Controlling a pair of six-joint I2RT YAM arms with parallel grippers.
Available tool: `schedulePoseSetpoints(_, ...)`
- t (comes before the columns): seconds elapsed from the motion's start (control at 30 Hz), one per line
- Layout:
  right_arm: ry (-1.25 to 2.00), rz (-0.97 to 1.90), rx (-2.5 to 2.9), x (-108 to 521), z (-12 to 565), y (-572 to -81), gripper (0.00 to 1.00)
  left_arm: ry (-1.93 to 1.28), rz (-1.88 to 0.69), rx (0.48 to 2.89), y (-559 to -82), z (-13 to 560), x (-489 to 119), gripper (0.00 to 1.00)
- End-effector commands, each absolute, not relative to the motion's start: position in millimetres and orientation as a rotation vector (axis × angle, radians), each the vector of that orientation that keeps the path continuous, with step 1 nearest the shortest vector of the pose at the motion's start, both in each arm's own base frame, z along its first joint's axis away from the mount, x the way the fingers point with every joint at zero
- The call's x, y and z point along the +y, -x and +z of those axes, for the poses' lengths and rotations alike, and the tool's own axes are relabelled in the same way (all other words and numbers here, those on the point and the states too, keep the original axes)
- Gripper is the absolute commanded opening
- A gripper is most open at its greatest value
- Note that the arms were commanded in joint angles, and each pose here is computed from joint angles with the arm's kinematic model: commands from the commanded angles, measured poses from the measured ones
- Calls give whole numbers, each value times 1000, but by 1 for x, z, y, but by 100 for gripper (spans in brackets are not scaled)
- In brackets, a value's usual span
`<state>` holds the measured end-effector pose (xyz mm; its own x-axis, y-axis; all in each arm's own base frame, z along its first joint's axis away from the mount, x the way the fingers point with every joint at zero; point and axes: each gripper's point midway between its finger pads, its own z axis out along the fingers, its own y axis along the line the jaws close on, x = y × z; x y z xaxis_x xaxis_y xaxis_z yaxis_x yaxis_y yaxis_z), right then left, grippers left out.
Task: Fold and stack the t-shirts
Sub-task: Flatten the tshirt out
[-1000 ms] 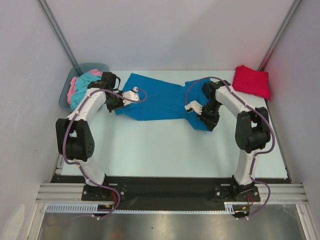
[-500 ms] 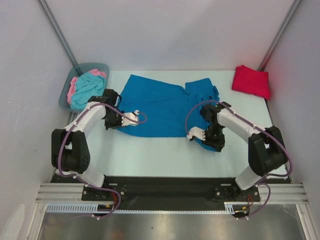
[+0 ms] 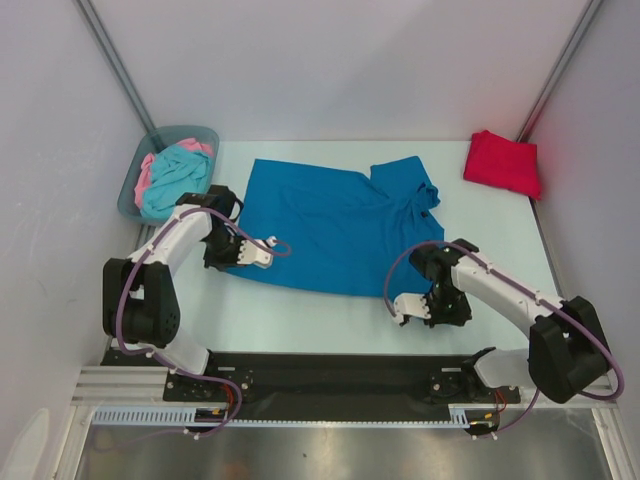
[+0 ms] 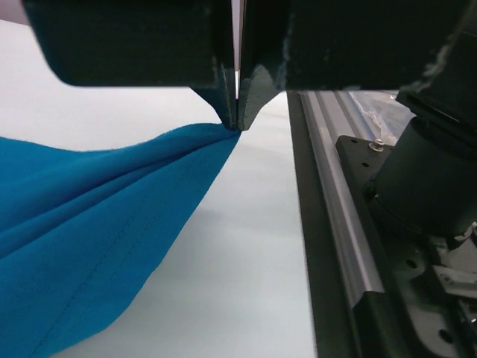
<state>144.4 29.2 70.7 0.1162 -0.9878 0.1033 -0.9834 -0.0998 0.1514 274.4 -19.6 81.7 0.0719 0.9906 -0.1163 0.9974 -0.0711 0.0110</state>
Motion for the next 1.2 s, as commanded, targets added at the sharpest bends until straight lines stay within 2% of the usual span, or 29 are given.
schedulePoseSetpoints(0.0,-2207,-12,-1858,14,76,-125,0,-2325,-126,2036,-265,94,-16,0)
schedulePoseSetpoints(0.93,-2074,62,-1779,-10,62,-105,2,-2518,-112,2139,-242,75,13,0)
schedulePoseSetpoints(0.97,-2068,68,-1808,-8,63,-107,29,-2504,-103,2150,-244,76,13,2)
schedulePoseSetpoints(1.0,-2083,74,-1832,-4,66,-112,39,-2496,-94,2156,-246,77,13,5)
schedulePoseSetpoints(1.07,-2117,85,-1878,3,70,-121,56,-2491,-70,2170,-249,78,16,20)
schedulePoseSetpoints(1.13,-2162,108,-1963,15,80,-140,64,-2474,-43,2166,-255,82,18,37)
schedulePoseSetpoints(1.17,-2156,113,-2041,18,83,-152,67,-2461,-28,2160,-260,86,18,42)
